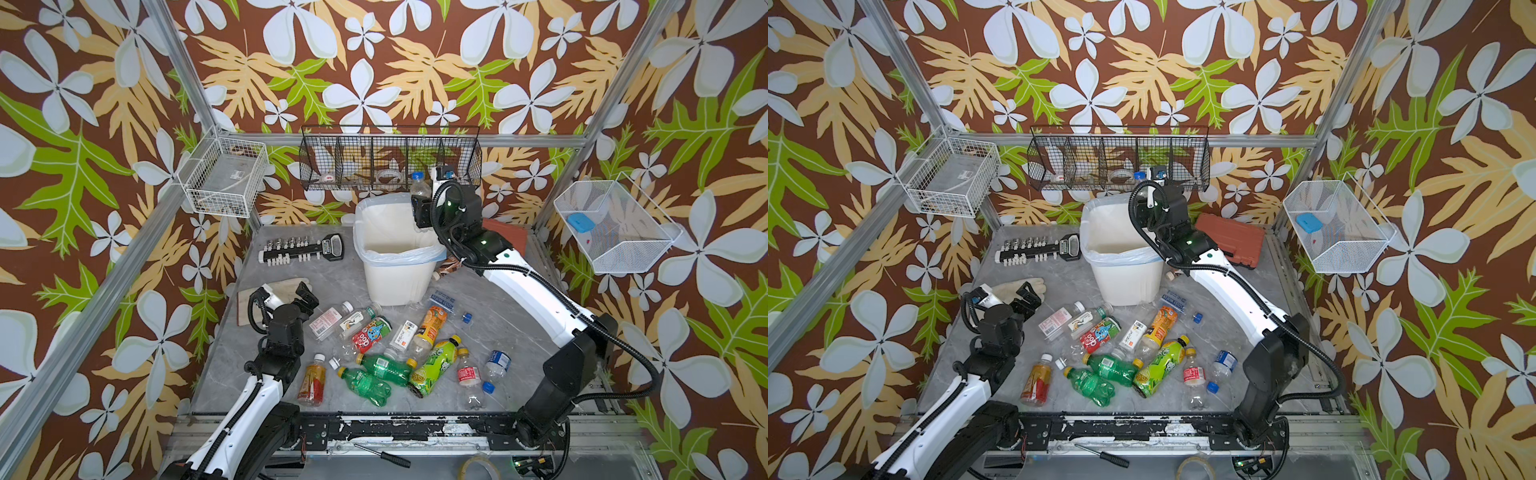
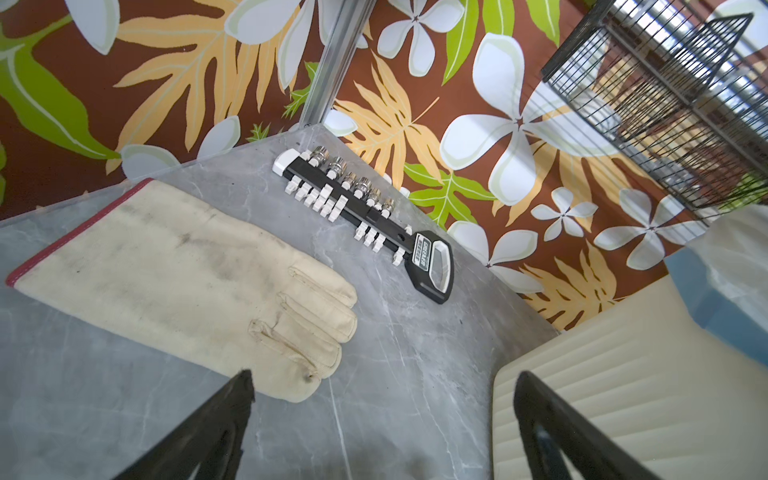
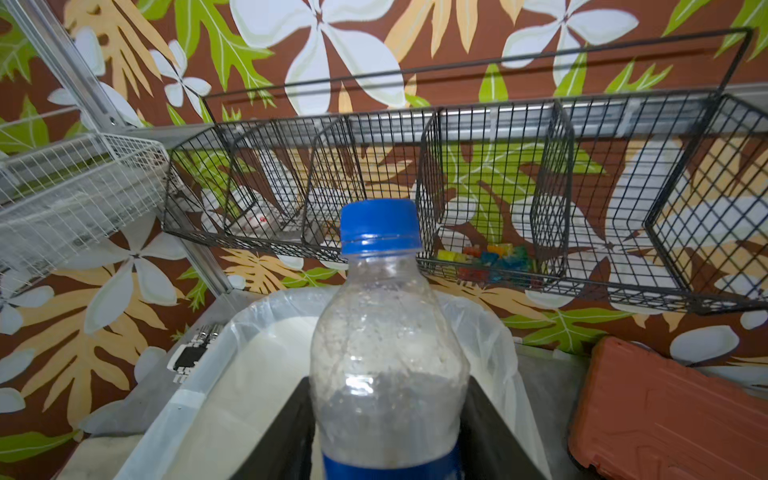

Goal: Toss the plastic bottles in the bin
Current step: 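Lift the bottle with the right gripper and release it into the bin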

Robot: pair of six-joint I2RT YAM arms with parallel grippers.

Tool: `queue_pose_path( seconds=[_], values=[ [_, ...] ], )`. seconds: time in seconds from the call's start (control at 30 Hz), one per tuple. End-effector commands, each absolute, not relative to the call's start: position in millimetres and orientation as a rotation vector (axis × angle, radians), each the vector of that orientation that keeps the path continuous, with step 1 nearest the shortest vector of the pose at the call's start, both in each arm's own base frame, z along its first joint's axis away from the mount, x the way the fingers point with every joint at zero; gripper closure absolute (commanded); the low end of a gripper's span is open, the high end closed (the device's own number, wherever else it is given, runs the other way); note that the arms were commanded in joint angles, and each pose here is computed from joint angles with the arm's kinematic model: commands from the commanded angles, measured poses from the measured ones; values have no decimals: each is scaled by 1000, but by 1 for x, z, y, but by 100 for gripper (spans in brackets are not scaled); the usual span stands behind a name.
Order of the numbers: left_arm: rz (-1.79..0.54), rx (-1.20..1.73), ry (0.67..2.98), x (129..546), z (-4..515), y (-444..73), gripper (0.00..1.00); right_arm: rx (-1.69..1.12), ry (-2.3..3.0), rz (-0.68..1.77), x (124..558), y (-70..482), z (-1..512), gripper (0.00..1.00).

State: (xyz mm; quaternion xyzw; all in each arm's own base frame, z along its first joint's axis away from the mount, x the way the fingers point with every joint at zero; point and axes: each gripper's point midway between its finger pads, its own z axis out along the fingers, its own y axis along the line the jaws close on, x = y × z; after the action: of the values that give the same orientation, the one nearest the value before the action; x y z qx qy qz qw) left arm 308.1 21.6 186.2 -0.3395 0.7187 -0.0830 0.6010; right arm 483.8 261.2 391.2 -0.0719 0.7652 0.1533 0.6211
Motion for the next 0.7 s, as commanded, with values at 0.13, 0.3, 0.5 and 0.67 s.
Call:
queue_pose_path(
  seconds=[0.13,0.3,0.5,0.67],
  values=[
    [-188,-800,1689,306,183,22,2,-182,1763,340,490,266,379,51],
    [-203,-814,1721,303,181,20,2,-170,1769,335,490,263,375,50],
    [-209,-810,1755,297,179,17,3,-136,1749,340,487,255,381,11],
    [-210,-742,1812,300,183,9,3,-109,1683,376,466,235,404,2]
  ],
)
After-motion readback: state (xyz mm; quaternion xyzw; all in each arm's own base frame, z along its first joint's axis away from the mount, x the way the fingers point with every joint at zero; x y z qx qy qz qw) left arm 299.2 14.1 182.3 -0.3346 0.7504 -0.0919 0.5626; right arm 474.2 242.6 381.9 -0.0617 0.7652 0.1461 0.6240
